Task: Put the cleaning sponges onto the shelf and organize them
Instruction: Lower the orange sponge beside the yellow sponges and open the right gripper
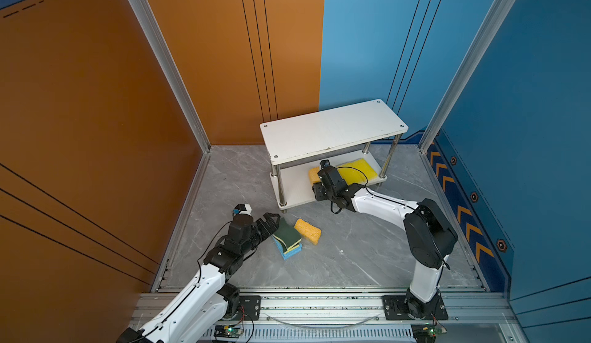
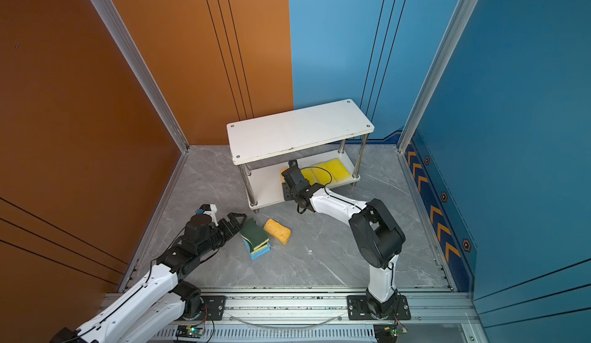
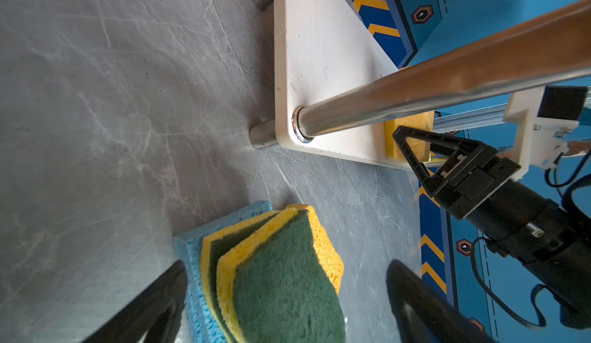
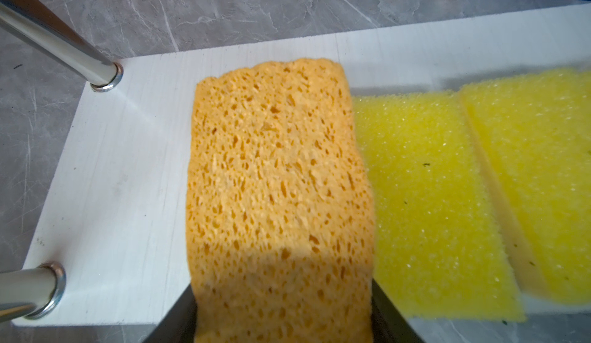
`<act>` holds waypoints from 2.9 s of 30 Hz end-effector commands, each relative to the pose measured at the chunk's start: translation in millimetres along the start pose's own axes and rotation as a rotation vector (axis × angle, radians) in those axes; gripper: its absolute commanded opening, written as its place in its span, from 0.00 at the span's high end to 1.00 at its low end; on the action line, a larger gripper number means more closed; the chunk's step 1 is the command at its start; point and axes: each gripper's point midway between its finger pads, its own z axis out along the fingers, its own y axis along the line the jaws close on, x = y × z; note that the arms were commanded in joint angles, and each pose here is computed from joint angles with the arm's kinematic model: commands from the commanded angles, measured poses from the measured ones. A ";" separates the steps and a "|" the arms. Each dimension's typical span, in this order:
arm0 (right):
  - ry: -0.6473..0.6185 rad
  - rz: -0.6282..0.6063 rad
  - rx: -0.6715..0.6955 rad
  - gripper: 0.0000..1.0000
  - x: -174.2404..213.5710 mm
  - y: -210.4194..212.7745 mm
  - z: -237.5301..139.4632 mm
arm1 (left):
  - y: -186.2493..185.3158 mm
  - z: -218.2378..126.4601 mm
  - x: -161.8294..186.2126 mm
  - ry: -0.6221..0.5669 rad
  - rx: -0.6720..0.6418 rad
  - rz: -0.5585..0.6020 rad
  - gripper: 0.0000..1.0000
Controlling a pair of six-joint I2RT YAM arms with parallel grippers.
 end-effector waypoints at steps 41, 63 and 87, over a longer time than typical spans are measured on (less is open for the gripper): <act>0.002 -0.030 0.033 0.48 6.0 -0.1 25.8 | 4.1 -2.4 -1.0 0.023 -0.031 0.005 0.02; -0.022 -0.049 0.046 0.40 -2.1 -2.6 18.3 | 6.7 -4.5 -1.3 0.015 -0.038 0.002 0.02; -0.041 -0.090 0.079 0.36 -2.3 4.9 10.3 | 7.0 -4.2 -1.2 0.012 -0.037 0.001 0.02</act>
